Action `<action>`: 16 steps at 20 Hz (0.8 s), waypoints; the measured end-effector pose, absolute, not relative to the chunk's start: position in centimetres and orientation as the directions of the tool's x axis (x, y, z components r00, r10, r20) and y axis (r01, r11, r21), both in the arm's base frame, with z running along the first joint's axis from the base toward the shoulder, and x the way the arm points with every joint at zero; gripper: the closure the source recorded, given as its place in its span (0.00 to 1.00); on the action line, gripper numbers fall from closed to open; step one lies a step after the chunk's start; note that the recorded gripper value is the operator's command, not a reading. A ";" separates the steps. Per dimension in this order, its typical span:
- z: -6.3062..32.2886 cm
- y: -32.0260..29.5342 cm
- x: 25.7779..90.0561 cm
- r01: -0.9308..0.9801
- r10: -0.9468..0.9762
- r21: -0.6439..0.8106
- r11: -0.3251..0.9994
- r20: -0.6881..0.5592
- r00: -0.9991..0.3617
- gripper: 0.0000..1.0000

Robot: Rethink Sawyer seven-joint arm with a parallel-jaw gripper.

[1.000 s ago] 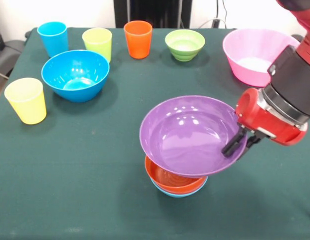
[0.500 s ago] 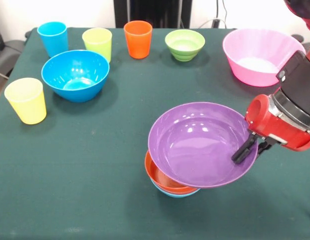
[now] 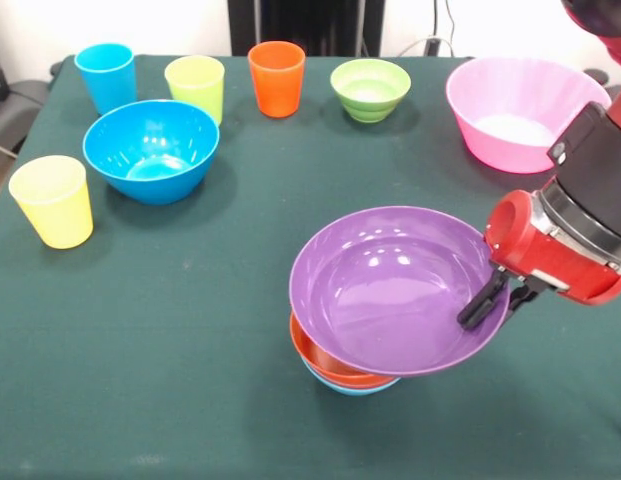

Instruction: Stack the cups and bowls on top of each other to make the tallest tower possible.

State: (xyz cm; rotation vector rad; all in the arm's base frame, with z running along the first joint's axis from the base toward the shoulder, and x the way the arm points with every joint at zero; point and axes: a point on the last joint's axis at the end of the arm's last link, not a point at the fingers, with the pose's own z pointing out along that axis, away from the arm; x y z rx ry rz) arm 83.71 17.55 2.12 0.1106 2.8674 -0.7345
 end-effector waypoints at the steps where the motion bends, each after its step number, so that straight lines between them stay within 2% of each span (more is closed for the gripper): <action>1: 2.1 17.5 83.7 0.117 0.028 -0.470 0.875 -0.191 -0.981 1.00; 16: 2.1 15.5 84.1 0.137 0.051 -0.470 0.872 -0.191 -0.980 1.00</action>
